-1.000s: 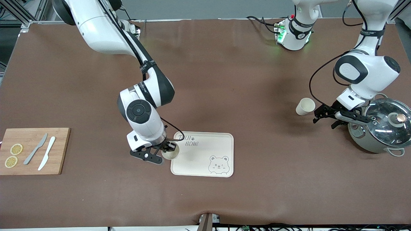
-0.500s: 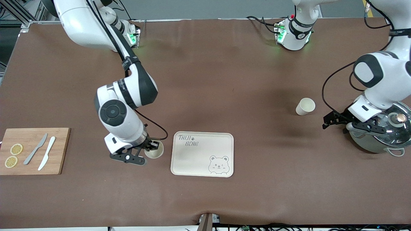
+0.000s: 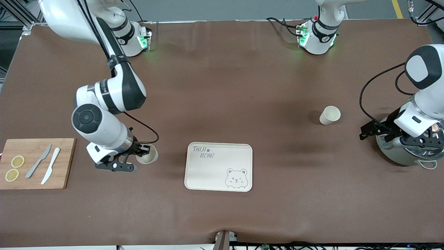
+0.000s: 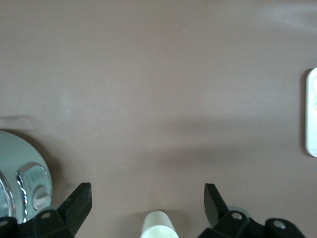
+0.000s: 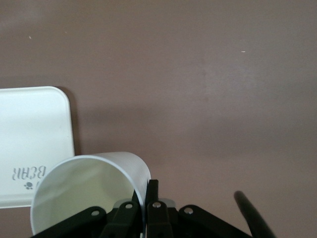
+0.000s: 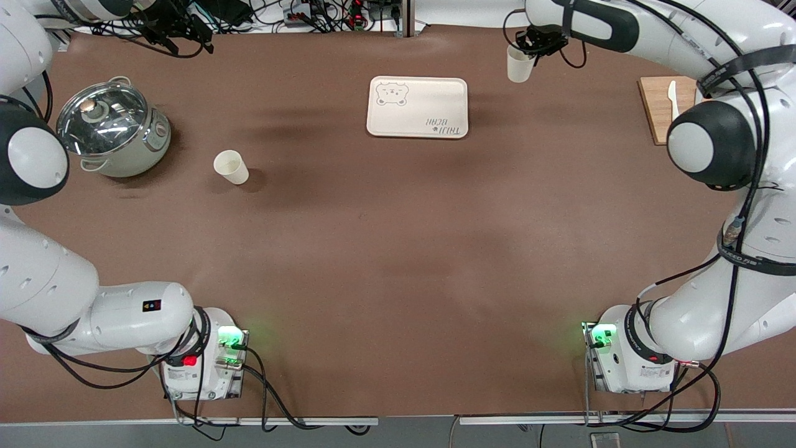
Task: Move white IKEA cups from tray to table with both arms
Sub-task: 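Carry the cup with the right gripper toward the cutting board while the left gripper withdraws, then lower the cup beside the cutting board with the right gripper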
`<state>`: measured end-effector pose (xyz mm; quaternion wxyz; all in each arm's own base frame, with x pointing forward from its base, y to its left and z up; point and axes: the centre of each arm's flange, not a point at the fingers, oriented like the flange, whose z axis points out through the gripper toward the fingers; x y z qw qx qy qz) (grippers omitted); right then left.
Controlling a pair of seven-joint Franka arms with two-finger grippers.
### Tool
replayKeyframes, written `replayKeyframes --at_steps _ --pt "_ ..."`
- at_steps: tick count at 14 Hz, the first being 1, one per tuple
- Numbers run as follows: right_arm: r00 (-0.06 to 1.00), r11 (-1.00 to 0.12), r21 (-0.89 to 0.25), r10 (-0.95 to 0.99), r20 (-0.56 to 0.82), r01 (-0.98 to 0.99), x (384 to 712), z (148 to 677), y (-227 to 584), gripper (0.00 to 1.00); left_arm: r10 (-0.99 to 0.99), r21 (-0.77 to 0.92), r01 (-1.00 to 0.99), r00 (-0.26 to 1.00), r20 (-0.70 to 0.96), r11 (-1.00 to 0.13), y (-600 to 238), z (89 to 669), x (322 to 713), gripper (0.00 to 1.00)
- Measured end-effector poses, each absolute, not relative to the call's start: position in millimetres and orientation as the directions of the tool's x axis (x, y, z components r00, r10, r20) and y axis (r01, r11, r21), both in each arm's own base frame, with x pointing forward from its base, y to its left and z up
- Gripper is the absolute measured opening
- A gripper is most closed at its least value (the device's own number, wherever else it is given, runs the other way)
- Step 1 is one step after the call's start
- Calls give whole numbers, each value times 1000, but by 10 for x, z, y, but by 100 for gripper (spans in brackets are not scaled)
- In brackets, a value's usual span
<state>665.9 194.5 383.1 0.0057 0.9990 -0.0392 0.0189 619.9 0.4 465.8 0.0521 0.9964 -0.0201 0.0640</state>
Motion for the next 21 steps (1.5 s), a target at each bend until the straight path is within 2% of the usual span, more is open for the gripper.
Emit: replayKeyframes --at_steps 5,9,16,21 --pt "999 -1000 12 5 46 4 6458 3678 1369 4 -46 74 -43 998 -31 -996 -579 5137 6052 100" --pt "992 -996 16 85 88 84 6390 3472 768 4 -102 -20 -103 993 -56 -994 -784 5530 5852 100" --pt "977 -986 36 166 134 162 6248 3099 154 4 -137 -94 -142 989 -59 -985 -939 5545 5813 100" --pt "966 -984 44 176 188 171 6214 2978 103 4 -138 -93 -140 990 -33 -986 -945 5601 5846 100"
